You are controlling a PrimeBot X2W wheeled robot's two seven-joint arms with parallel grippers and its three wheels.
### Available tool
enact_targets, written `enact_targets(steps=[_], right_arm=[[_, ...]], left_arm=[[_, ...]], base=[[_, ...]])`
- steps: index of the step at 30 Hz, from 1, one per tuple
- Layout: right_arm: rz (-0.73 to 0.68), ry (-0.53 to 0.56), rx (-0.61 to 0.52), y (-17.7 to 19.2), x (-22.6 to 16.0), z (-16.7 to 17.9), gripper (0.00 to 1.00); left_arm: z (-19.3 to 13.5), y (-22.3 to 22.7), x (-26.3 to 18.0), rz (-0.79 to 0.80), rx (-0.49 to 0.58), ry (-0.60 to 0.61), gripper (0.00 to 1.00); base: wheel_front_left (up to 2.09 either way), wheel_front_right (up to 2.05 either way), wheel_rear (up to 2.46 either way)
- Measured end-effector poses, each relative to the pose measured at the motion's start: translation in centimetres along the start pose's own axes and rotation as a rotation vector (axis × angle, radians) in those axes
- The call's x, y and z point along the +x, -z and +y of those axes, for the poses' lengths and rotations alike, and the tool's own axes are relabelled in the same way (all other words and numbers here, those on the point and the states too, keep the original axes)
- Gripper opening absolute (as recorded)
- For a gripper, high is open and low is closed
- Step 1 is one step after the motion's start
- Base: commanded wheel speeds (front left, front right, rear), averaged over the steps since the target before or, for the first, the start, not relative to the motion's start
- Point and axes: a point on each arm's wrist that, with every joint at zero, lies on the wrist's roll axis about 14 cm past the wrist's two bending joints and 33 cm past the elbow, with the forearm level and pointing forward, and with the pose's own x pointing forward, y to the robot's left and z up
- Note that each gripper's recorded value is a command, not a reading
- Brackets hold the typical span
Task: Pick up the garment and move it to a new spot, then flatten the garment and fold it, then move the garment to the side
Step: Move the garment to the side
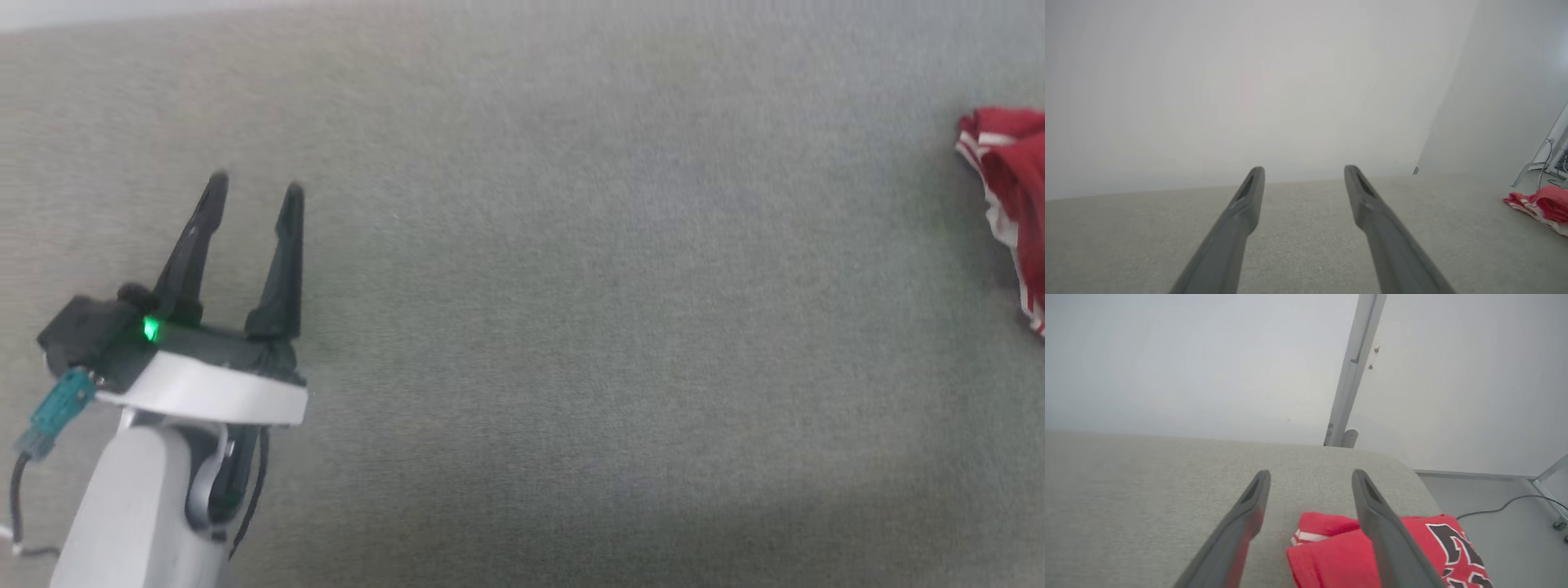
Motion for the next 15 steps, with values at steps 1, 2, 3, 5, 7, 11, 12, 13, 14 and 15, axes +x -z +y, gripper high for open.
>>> enact_targets(steps=[1,2,3,5,7,11,12,13,14,15], right_arm=[[-0.012,-0.013,0.007,-0.1,-0.3,0.5,1.0],[-0.029,-0.029,0.018,-0.2,-0.7,1.2,1.0],[-0.029,-0.029,0.018,-0.2,-0.7,1.2,1.0],[-0.058,-0.057,0.022,-0.5,-1.5,2.2,1.0],[-0.088,-0.081,0.043,-0.7,-2.2,3.4,1.0],[-0.125,-0.123,0.057,-0.7,-3.9,5.2,1.0],[-0.13,-0.132,0.065,-0.6,-4.3,5.7,1.0],[-0.135,-0.14,0.075,-0.5,-4.7,6.1,1.0],[-0.14,-0.147,0.082,-0.4,-5.1,6.5,1.0],[-0.145,-0.154,0.082,-0.2,-5.5,6.8,1.0]], left_arm=[[0.4,-0.3,-0.6,-0.001,0.005,-0.014,1.0],[0.8,-0.6,-1.2,0.001,0.009,-0.031,1.0],[0.8,-0.6,-1.2,0.001,0.009,-0.031,1.0],[1.6,-1.1,-2.5,0.001,0.021,-0.059,1.0],[2.5,-2.0,-3.7,-0.008,0.034,-0.091,1.0],[4.2,-3.1,-6.6,-0.008,0.06,-0.156,1.0],[4.6,-3.4,-7.3,-0.01,0.067,-0.169,1.0],[5.0,-3.7,-7.9,-0.012,0.073,-0.184,1.0],[5.3,-3.9,-8.5,-0.012,0.077,-0.196,1.0],[5.6,-4.1,-9.1,-0.015,0.08,-0.209,1.0]], base=[[0.0,0.0,0.0],[0.0,0.0,0.0],[0.0,0.0,0.0],[0.0,0.0,0.0],[0.0,0.0,0.0],[0.0,0.0,0.0],[0.0,0.0,0.0],[0.0,0.0,0.0],[0.0,0.0,0.0],[0.0,0.0,0.0]])
